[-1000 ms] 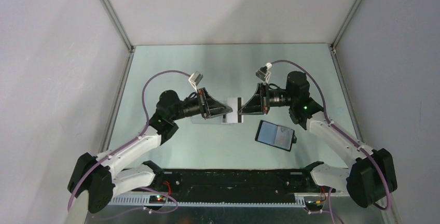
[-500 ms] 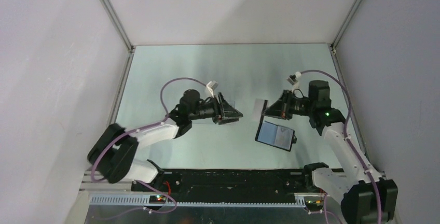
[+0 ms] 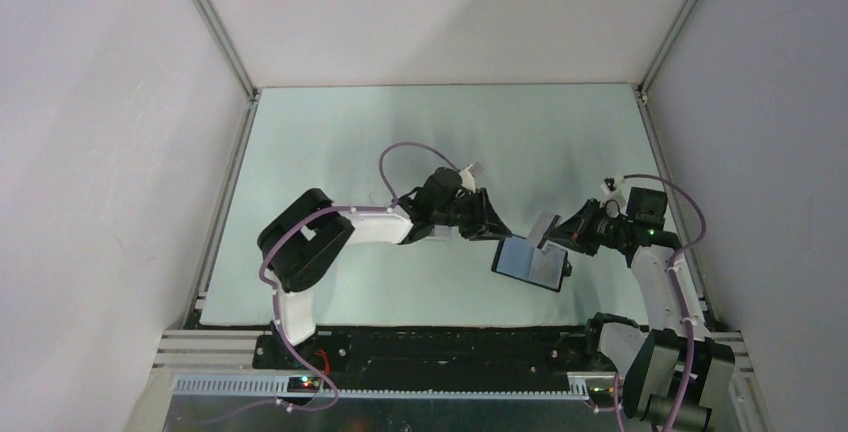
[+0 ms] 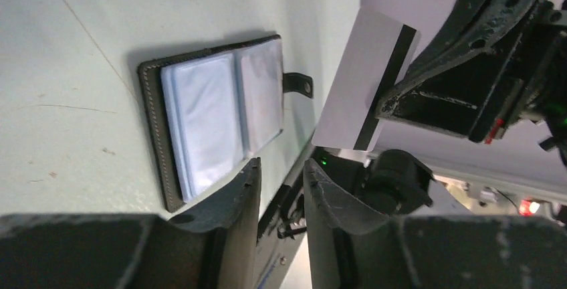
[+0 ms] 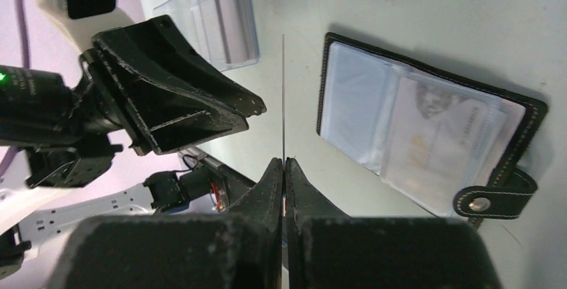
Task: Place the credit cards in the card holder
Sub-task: Pick up the credit card from the storage box, then insert the credit card into the card holder.
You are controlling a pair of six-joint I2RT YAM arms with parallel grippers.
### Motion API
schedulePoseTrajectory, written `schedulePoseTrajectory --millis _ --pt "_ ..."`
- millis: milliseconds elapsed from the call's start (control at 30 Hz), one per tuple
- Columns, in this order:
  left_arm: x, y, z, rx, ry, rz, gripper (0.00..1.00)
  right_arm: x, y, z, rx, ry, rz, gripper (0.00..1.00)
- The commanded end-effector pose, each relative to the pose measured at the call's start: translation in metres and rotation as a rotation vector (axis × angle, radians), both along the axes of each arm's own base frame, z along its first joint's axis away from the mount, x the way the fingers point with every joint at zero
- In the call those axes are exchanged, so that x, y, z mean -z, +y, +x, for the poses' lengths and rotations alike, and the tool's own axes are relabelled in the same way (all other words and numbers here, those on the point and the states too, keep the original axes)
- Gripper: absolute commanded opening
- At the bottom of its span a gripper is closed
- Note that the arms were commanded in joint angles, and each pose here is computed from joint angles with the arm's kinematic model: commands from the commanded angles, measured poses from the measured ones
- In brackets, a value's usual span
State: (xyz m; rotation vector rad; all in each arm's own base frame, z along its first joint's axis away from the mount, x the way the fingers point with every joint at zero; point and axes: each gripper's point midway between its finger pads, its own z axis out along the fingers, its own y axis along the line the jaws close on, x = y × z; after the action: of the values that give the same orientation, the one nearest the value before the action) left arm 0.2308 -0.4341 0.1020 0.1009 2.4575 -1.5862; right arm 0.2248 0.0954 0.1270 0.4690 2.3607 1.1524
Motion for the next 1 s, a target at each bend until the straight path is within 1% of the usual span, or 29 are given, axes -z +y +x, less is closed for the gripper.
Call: schedulePoseTrajectory --millis 0,33,67,100,200,233,300,667,967 --pt "0.026 0.009 0.017 -0.053 -0.108 0.182 0.33 0.013 -0.011 0.005 0.047 -0.019 -0.060 0.00" --pt "0.036 0.016 0.017 -0.072 -0.110 0.239 0.33 0.017 -0.011 0.004 0.060 -0.012 -0.062 0.00" --pt "0.037 0.019 0.018 -0.070 -0.137 0.265 0.33 0.018 -0.012 0.005 0.066 -0.020 -0.066 0.00" --pt "0.046 0.026 0.018 -0.088 -0.143 0.329 0.33 0.022 -0.014 0.004 0.077 -0.012 -0.077 0.00" --pt "0.055 0.039 0.018 -0.089 -0.196 0.437 0.32 0.029 -0.016 0.004 0.089 -0.004 -0.094 0.00" --pt "0.064 0.045 0.014 -0.085 -0.190 0.486 0.32 0.031 -0.016 0.004 0.089 0.003 -0.097 0.00" --pt "0.069 0.048 0.013 -0.068 -0.201 0.526 0.32 0.034 -0.014 0.002 0.083 0.015 -0.108 0.00" --pt "0.080 0.046 0.008 -0.041 -0.184 0.545 0.30 0.060 -0.007 -0.007 0.081 0.135 -0.211 0.00" --pt "0.083 0.040 0.007 -0.023 -0.176 0.539 0.30 0.067 -0.009 -0.009 0.100 0.170 -0.259 0.00"
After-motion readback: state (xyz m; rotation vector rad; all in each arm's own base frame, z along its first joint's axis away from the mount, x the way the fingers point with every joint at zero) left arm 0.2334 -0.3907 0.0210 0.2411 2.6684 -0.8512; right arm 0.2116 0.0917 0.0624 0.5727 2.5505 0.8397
